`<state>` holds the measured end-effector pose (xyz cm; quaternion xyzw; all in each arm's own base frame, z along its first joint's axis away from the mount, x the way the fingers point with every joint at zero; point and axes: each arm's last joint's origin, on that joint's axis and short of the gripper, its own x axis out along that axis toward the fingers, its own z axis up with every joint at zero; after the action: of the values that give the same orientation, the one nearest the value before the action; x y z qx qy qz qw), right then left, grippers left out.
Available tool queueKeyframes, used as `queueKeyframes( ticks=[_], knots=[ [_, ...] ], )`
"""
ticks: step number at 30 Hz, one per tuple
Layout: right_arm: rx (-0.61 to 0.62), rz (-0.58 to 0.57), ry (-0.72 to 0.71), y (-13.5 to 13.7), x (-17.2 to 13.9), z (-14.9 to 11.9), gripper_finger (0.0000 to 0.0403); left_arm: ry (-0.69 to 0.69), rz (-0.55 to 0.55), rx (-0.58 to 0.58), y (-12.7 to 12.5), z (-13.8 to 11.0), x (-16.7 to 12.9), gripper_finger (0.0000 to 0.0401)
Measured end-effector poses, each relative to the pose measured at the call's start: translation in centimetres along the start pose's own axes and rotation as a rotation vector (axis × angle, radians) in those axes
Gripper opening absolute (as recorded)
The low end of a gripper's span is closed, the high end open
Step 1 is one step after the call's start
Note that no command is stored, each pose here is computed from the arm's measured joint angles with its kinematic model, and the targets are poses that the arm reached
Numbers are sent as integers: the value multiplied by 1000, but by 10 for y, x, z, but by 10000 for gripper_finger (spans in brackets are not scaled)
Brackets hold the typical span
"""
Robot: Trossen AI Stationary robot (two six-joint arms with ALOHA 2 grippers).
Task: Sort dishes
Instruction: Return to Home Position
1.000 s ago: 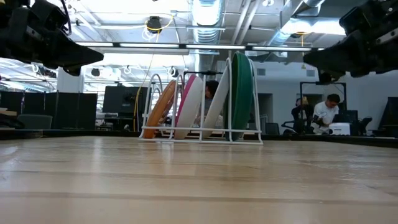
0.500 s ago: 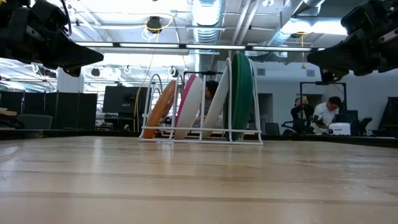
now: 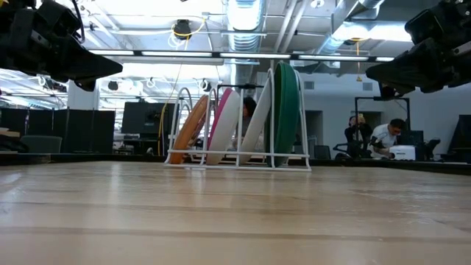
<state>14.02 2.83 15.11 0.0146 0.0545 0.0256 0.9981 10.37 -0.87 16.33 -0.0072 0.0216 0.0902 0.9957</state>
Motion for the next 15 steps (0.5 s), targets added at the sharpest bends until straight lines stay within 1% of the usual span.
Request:
queueKeyframes(
  ticks=[4, 6, 11, 15],
  knots=[
    [1, -24, 3, -6, -4, 1, 0, 0, 0, -1, 0, 0, 0, 0],
    [-3, -32, -18, -9, -7, 4, 0, 0, 0, -1, 0, 0, 0, 0],
    [6, 28, -55, -11, -13, 9, 0, 1, 0, -2, 0, 0, 0, 0],
    [28, 34, -37, -11, -16, 8, 0, 1, -3, -9, 0, 0, 0, 0]
  ],
)
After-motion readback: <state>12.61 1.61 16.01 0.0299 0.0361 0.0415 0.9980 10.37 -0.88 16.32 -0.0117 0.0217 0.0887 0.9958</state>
